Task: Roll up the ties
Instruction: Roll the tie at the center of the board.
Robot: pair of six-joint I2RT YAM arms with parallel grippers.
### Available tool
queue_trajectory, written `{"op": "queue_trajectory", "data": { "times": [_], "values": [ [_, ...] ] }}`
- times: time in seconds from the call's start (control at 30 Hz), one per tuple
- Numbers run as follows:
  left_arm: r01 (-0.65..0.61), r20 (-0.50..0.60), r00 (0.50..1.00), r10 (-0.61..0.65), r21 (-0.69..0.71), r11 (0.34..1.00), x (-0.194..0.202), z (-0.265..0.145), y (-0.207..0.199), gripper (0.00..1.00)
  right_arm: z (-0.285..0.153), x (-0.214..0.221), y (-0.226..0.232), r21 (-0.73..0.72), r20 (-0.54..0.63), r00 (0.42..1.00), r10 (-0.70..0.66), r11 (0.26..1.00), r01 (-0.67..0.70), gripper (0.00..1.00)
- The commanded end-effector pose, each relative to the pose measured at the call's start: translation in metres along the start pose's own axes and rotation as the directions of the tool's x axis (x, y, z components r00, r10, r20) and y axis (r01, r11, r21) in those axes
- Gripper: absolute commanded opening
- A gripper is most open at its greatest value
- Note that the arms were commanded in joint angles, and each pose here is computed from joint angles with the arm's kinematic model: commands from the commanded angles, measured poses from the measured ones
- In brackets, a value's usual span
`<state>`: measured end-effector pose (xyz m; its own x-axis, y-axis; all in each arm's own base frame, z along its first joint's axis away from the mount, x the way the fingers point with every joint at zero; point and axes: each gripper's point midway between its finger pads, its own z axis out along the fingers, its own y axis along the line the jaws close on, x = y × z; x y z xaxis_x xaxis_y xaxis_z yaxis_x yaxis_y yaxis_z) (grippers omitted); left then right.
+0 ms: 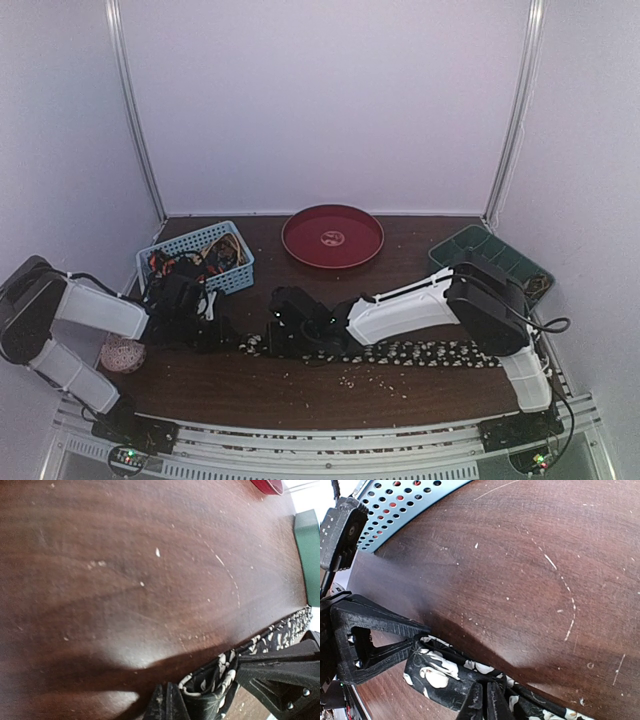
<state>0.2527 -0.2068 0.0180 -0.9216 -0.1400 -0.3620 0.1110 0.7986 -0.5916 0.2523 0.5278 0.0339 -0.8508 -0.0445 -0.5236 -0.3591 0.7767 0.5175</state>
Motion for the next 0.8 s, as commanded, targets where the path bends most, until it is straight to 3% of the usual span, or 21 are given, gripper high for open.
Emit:
{"op": "queue_trajectory", "data": {
  "times": [0.0, 0.43, 0.77],
  "values": [
    [0.005, -0.008, 1.0, -0.004, 0.099, 0.995, 0.004, -0.003, -0.018, 0.0, -0.009, 0.008, -0.005, 0.018, -0.013, 1.0, -0.002, 1.0, 0.002, 0.06],
    [0.032, -0.01, 0.999, -0.03, 0.3, 0.954, -0.003, -0.011, -0.059, 0.0, -0.026, -0.001, 0.004, -0.078, 0.043, 0.999, 0.034, 0.996, -0.03, 0.06],
    [0.025, -0.034, 0.999, -0.015, 0.306, 0.952, 0.001, -0.004, -0.072, 0.0, -0.025, 0.003, -0.005, -0.094, 0.039, 0.998, 0.055, 0.994, -0.051, 0.06]
  ]
}}
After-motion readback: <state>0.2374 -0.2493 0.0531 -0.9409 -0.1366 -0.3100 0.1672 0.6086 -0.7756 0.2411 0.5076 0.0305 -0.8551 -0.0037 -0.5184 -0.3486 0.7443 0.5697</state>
